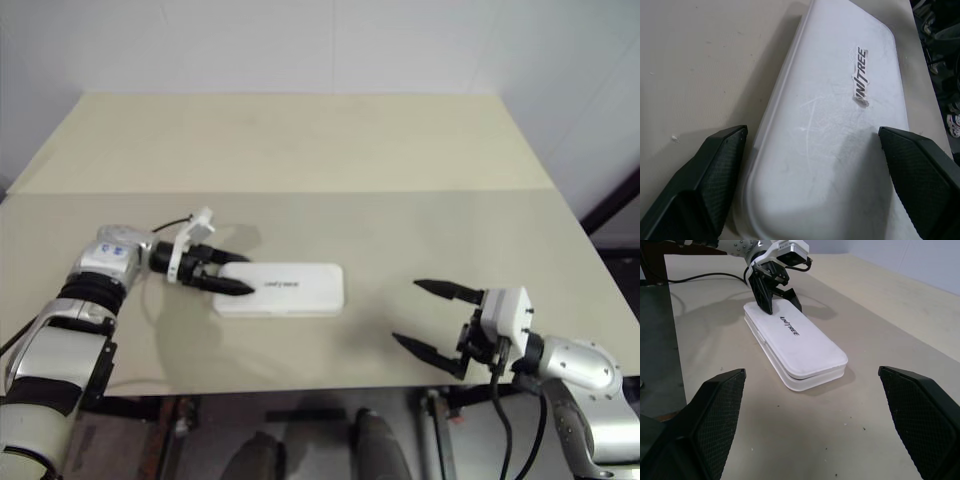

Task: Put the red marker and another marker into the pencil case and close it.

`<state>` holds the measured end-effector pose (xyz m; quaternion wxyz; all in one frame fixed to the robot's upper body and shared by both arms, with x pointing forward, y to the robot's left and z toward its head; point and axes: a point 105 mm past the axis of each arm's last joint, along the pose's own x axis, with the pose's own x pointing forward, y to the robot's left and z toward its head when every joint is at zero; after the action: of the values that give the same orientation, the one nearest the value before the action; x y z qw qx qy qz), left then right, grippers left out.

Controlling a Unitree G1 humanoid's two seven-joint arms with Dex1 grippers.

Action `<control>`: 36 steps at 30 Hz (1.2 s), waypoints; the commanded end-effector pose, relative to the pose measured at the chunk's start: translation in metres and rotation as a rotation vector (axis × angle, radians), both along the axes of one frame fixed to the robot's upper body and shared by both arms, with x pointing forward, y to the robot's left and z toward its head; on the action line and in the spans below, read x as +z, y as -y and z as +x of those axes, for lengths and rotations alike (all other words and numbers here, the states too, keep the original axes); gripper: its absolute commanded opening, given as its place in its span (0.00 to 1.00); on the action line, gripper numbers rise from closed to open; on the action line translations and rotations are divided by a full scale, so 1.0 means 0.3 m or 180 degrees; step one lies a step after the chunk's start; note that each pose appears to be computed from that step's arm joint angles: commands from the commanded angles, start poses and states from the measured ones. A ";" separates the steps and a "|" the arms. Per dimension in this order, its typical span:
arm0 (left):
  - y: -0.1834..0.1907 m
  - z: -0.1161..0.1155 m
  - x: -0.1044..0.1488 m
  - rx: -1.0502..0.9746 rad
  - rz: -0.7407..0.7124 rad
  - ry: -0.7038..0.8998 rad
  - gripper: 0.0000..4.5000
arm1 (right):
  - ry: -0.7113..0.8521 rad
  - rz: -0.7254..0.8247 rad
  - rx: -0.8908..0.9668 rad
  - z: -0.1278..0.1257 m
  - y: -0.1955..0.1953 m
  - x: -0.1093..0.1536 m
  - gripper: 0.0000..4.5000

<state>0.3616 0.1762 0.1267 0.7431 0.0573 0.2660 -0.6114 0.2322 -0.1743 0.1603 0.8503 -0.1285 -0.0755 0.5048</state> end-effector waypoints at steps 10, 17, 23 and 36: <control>0.001 -0.022 -0.078 -0.0157 0.0429 -0.0152 0.99 | 0.0105 -0.0006 -0.0028 0.010 -0.031 0.025 1.00; 0.032 0.004 0.050 -0.0138 -0.0041 0.0468 0.99 | 0.0159 0.0028 -0.0056 0.025 -0.056 0.055 1.00; 0.063 -0.006 0.186 0.0105 -0.0602 0.1375 0.99 | 0.0163 0.0002 -0.0046 0.041 -0.054 0.063 1.00; -0.007 -0.128 0.324 0.0753 -0.1364 0.2135 0.99 | 0.0163 -0.0089 0.0134 0.119 -0.035 0.026 1.00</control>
<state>0.3336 0.1748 0.2081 0.8580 0.0449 -0.0849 -0.5047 0.2686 -0.1632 0.1627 0.8424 -0.1393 -0.0761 0.5149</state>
